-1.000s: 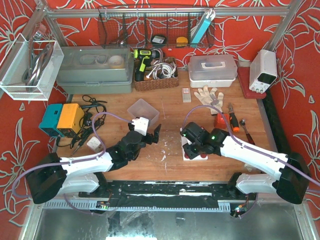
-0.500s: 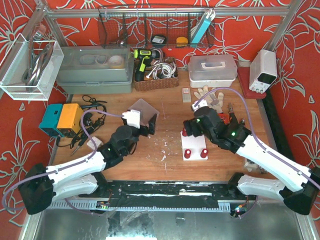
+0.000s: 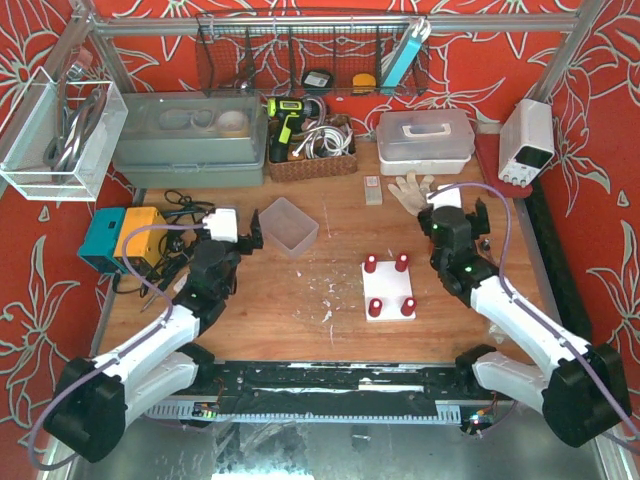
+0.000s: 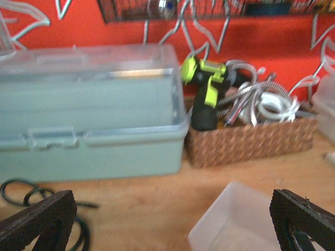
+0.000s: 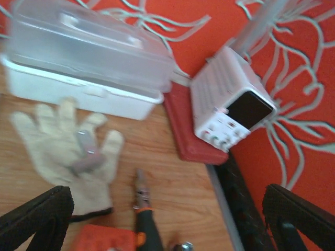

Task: Install the large spring

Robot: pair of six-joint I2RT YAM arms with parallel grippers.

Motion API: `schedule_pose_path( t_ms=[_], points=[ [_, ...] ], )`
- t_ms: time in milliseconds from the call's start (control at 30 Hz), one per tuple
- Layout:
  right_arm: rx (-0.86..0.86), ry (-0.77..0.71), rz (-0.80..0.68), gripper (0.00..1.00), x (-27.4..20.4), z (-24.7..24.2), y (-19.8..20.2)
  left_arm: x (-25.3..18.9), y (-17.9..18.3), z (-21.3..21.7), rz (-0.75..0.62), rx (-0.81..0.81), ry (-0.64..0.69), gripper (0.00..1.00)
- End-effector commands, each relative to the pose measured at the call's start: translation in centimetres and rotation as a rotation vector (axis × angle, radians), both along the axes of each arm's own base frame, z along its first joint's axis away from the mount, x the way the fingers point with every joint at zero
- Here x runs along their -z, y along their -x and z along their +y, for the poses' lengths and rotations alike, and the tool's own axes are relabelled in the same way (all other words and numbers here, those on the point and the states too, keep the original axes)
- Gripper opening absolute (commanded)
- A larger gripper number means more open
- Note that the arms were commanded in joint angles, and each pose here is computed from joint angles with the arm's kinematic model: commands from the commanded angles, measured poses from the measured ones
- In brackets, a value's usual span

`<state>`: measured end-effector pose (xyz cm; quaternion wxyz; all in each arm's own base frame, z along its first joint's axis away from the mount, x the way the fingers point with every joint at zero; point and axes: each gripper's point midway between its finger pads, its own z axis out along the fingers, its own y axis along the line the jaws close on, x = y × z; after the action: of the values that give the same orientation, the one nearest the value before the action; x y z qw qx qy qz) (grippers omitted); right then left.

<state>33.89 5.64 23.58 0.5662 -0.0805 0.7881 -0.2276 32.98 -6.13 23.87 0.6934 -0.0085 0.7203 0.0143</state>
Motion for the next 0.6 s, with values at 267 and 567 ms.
schedule_pose_path(
  t_ms=[267, 567],
  points=[
    [0.04, -0.202, -0.065, 0.99, 8.1, -6.4, 0.7, 8.9, 1.7, 5.2, 0.051, -0.112, -0.036, 1.0],
    [-0.044, -0.233, -0.035, 0.99, 11.6, -4.9, -1.0, 10.0, 0.2, 3.7, 0.082, 0.002, -0.094, 1.0]
  ],
)
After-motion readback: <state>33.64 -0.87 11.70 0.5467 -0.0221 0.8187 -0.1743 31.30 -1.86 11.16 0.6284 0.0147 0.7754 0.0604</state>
